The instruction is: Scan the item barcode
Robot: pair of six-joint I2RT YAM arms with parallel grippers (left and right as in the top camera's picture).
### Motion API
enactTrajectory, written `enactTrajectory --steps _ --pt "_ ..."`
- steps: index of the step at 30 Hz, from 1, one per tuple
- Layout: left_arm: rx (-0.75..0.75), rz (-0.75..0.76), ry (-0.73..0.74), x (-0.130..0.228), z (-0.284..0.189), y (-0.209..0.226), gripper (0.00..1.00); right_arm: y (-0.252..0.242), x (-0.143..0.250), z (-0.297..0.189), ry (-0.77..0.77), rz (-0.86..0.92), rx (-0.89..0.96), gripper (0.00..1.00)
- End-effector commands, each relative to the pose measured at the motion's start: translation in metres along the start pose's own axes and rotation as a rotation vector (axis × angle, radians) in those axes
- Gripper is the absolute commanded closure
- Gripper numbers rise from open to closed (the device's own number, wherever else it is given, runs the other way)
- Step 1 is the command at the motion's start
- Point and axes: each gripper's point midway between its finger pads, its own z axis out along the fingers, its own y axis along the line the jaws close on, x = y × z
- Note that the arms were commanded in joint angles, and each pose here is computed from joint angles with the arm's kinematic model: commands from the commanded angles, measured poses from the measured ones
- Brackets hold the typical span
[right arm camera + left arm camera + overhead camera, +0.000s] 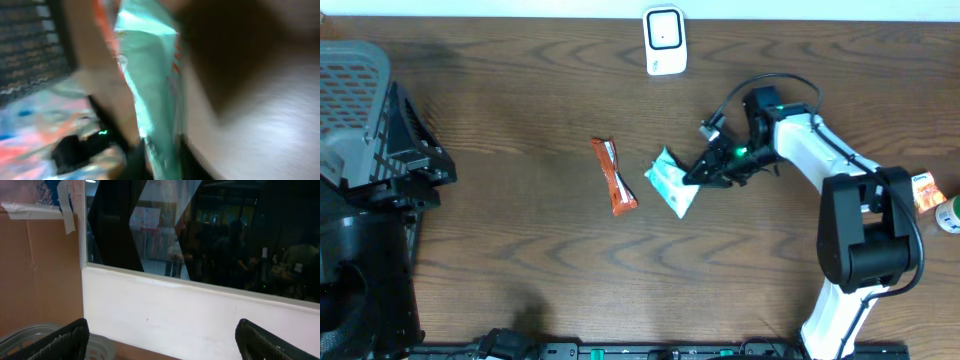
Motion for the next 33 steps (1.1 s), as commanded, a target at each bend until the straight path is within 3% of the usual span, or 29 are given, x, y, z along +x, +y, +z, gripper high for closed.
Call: enactTrajectory --steps 1,4,10,11,14,15,16,27,33 --pt "-0.005 -0.008 0.0 0.001 0.0 0.001 0.07 -0.049 -0.001 -0.006 -0.01 0.036 0.198 0.55" --pt "-0.005 -0.008 0.0 0.001 0.0 0.001 0.07 -0.072 0.0 -0.017 -0.018 0.089 0.314 0.31" --pt "-0.005 -0.008 0.0 0.001 0.0 0.001 0.06 -0.082 -0.014 -0.022 -0.072 0.062 0.361 0.18" --pt "-0.005 -0.008 0.0 0.001 0.0 0.001 0.07 -0.085 -0.019 -0.024 -0.094 0.068 0.379 0.21" --pt "-0.005 -0.008 0.0 0.001 0.0 0.001 0.07 -0.101 -0.032 -0.032 -0.177 0.147 0.486 0.81" --pt "-0.005 -0.008 0.0 0.001 0.0 0.001 0.06 -0.103 -0.034 -0.033 -0.193 0.168 0.509 0.94" --pt "-0.005 -0.008 0.0 0.001 0.0 0.001 0.07 -0.103 -0.035 -0.032 -0.199 0.174 0.521 0.99" --pt "-0.004 -0.008 0.0 0.0 0.0 0.001 0.07 -0.076 -0.008 0.035 -0.092 0.021 0.529 0.99" --pt "-0.004 -0.008 -0.001 0.0 0.0 0.001 0.06 -0.053 0.031 0.078 0.018 0.03 0.483 0.99"
